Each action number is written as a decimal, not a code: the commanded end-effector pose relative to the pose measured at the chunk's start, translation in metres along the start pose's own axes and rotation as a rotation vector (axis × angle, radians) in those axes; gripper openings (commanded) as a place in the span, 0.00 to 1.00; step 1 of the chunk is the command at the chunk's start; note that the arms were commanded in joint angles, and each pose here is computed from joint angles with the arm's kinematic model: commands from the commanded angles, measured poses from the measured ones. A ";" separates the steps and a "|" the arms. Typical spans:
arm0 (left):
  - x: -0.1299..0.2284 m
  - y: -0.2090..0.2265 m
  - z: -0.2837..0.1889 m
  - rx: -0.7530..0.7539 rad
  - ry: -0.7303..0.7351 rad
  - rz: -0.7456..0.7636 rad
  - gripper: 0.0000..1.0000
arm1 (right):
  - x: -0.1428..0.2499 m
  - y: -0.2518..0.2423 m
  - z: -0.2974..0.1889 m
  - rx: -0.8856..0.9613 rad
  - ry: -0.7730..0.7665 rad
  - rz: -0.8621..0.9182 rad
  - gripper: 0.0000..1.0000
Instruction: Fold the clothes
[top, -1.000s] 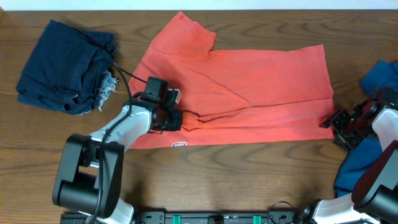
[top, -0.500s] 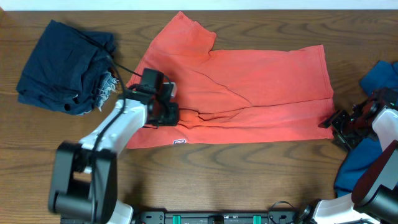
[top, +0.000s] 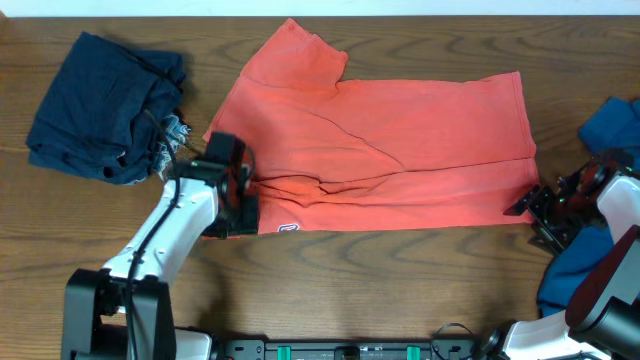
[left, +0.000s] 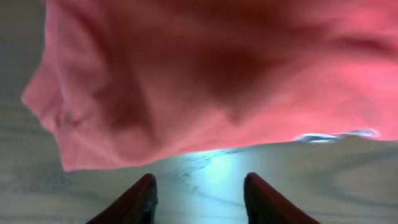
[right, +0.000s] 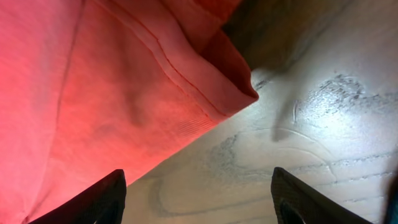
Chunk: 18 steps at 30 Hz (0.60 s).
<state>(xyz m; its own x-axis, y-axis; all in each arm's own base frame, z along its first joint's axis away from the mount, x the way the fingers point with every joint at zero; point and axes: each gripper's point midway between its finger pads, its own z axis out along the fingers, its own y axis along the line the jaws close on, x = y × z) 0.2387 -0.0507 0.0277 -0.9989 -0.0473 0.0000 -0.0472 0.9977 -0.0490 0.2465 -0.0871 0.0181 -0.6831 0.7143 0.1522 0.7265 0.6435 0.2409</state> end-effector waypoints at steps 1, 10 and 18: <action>0.013 0.028 0.017 -0.108 0.025 -0.093 0.51 | 0.002 -0.010 0.009 0.022 0.001 -0.005 0.73; 0.004 0.054 0.029 -0.118 -0.043 -0.255 0.52 | -0.025 0.006 0.031 -0.109 -0.154 -0.015 0.50; 0.005 0.059 0.030 -0.120 -0.034 -0.274 0.06 | -0.016 0.001 0.028 -0.084 -0.119 0.027 0.01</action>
<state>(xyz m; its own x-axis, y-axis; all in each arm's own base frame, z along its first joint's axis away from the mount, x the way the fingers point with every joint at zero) 0.2366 0.0026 -0.0023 -0.9506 -0.3052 -0.0563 -0.3078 0.9504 0.0448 0.2731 -0.0924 -0.0053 -0.6657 0.7462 -0.0036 0.6993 0.6255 0.3460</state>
